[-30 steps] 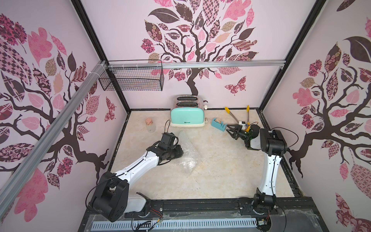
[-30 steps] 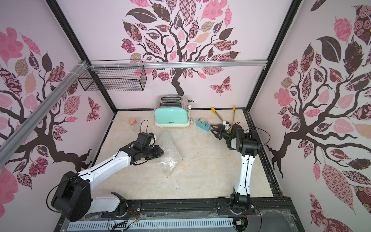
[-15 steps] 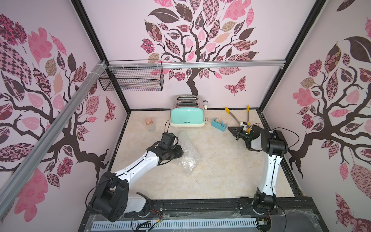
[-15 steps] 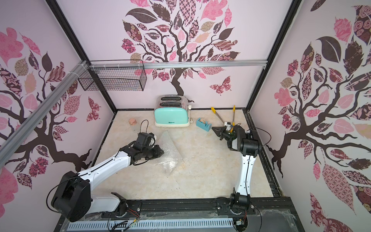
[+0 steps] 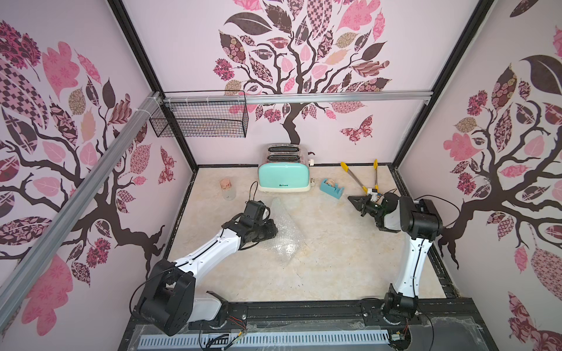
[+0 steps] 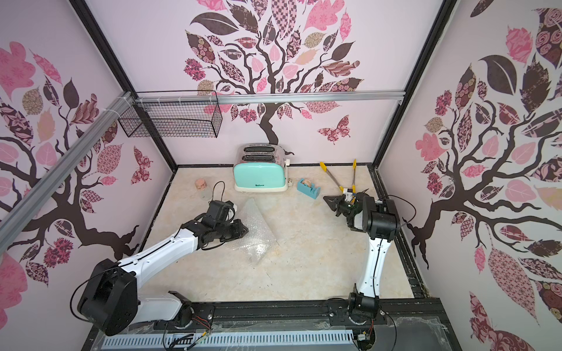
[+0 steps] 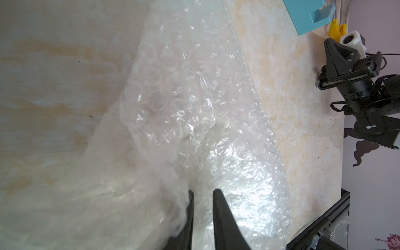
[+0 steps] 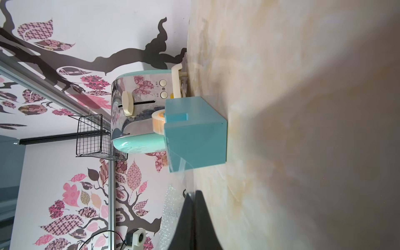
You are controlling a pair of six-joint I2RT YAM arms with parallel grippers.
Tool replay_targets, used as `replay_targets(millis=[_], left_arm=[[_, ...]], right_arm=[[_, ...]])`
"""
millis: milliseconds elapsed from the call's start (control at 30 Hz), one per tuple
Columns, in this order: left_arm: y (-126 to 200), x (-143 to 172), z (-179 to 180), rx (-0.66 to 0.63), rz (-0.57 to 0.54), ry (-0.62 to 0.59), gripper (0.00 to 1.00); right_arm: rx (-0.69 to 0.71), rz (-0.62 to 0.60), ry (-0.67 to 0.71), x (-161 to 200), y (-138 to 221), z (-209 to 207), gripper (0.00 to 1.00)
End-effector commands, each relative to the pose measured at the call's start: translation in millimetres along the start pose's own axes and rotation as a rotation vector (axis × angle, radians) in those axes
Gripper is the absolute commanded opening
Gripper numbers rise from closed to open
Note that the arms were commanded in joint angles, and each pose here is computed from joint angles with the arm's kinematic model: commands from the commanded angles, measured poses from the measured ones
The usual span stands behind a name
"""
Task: Wrap mugs in bubble wrap
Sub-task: Tear off the tape using the Tape Cutter.
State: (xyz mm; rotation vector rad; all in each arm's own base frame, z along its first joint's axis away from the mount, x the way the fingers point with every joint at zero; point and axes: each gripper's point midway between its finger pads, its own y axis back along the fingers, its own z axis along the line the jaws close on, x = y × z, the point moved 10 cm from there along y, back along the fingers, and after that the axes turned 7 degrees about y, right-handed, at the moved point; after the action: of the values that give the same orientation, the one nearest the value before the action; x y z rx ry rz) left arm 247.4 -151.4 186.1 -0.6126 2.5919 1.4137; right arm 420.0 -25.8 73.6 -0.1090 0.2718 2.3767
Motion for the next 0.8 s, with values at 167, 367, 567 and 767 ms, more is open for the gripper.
replay_targets(millis=[167,367,567,767], left_arm=[[2.5,3.2,0.9,-0.016,0.015,-0.010,0.21],[2.5,3.2,0.6,-0.015,0.015,-0.011,0.21],[2.2,2.9,0.4,-0.016,0.015,-0.011,0.21],[1.8,3.0,0.6,-0.016,0.017,-0.012,0.21]], right_arm=[[-0.007,-0.049,0.107,-7.6,11.0,43.9,0.00],[-0.025,-0.061,0.140,-9.7,15.2,62.8,0.00],[-0.022,-0.077,0.161,-10.2,20.0,76.5,0.00],[-0.010,-0.094,0.180,-10.4,25.2,87.1,0.00]])
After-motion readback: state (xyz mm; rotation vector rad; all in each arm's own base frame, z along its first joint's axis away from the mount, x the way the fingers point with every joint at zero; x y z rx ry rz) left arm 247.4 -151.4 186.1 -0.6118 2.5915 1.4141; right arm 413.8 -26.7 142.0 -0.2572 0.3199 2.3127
